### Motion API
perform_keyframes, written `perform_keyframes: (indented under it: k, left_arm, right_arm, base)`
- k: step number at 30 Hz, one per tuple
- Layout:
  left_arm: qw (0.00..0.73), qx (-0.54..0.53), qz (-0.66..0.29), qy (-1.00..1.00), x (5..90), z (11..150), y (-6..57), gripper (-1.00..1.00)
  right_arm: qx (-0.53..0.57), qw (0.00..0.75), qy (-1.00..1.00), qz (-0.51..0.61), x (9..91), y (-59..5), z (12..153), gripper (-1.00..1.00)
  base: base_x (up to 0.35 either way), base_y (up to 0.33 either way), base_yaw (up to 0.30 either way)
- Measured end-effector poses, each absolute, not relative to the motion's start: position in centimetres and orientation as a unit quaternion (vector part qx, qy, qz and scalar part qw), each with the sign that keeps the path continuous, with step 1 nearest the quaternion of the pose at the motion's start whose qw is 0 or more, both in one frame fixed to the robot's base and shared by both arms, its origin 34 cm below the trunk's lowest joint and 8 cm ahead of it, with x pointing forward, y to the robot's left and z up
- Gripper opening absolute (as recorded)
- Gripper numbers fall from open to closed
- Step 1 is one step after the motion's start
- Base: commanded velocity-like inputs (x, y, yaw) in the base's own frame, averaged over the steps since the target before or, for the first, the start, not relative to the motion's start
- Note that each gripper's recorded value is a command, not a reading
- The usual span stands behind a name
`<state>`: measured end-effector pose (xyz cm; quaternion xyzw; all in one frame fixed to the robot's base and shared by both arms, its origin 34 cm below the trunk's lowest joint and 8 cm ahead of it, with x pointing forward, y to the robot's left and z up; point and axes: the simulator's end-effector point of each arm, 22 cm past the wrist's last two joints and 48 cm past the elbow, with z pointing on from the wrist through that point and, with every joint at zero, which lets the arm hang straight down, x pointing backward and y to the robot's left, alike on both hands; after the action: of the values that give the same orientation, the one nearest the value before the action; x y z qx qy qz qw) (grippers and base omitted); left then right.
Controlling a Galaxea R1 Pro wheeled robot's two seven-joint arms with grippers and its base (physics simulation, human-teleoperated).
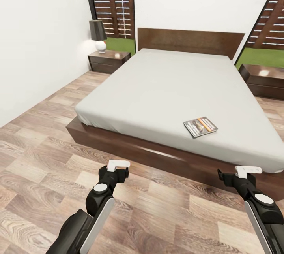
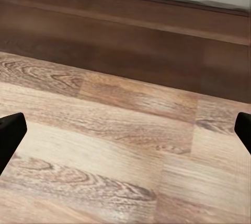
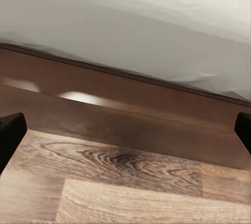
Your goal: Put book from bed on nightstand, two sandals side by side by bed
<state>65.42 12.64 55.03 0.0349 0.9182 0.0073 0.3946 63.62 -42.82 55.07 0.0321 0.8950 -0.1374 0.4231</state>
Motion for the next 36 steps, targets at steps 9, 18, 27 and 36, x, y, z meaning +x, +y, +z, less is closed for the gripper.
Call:
perform_keyframes:
  k: [9,18,27,36]
  left_arm:
    - [0.401,0.035,0.007,0.915,65.6,55.8,12.6,1.00]
    - [0.408,0.036,0.008,0.912,65.7,56.6,12.6,1.00]
    - [0.415,0.035,0.007,0.909,65.8,57.4,12.5,1.00]
    - [0.420,0.035,0.008,0.907,65.8,58.0,12.5,1.00]
  right_arm:
    - [0.033,0.430,0.892,-0.137,63.8,-42.8,55.8,1.00]
    - [0.034,0.436,0.889,-0.137,63.9,-42.8,56.6,1.00]
    - [0.035,0.443,0.885,-0.137,64.0,-42.8,57.4,1.00]
    - [0.027,0.445,0.882,-0.152,64.0,-43.3,58.0,1.00]
  base:
    - [0.000,0.000,-0.013]
    - [0.000,0.000,-0.092]
    - [0.000,0.000,-0.066]
    - [0.000,0.000,0.164]
